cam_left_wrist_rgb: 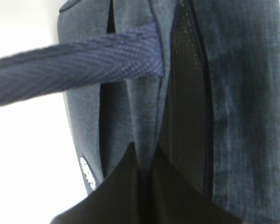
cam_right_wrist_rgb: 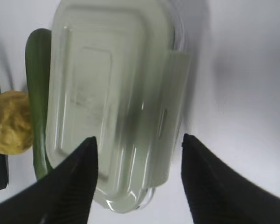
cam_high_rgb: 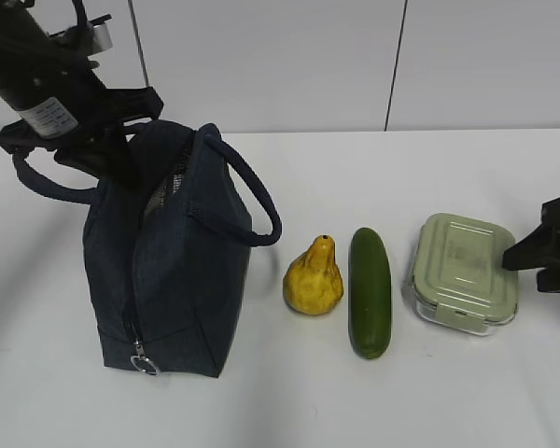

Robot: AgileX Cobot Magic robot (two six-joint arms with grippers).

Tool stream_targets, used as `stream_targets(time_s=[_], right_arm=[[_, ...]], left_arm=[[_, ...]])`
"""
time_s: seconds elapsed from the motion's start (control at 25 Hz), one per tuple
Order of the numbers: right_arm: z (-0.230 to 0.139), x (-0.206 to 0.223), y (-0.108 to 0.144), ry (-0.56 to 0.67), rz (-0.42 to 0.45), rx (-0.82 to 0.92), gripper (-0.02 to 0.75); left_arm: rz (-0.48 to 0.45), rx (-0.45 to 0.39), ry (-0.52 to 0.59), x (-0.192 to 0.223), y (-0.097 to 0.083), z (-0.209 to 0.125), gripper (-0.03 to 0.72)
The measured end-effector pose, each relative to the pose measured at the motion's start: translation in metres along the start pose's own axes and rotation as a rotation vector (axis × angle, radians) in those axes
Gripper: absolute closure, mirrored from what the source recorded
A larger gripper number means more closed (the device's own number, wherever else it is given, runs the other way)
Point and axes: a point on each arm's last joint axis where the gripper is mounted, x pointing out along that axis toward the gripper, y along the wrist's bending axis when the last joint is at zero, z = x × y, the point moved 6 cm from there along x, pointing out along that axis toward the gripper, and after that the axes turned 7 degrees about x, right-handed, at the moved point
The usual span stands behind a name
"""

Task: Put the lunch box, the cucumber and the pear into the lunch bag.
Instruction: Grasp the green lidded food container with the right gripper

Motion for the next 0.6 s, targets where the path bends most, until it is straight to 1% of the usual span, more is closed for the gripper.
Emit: stream_targets(time_s=[0.24,0.32,0.48,0.52,0.6], right_arm=[[0.006,0.003,-0.001,0.011,0.007,-0.038,0.315],[0.009,0.005,-0.002,0.015,0.007,-0.042,0.302],[0.009,0.009,-0.003,0.034,0.018,-0.036,0.185],[0.008,0.01,-0.004,0.042,0.021,-0.032,0.163],[0.009,0.013,-0.005,0.049,0.022,-0.028,0.146]], left_arm=[[0.0,0.0,0.0,0.0,0.0,0.0,0.684],[0.0,0.0,0.0,0.0,0.0,0.0,0.684],[0.0,0.0,0.0,0.0,0.0,0.0,0.685],[0.0,0.0,0.0,0.0,0.0,0.0,0.685],[0.0,0.0,0.0,0.0,0.0,0.0,0.685]])
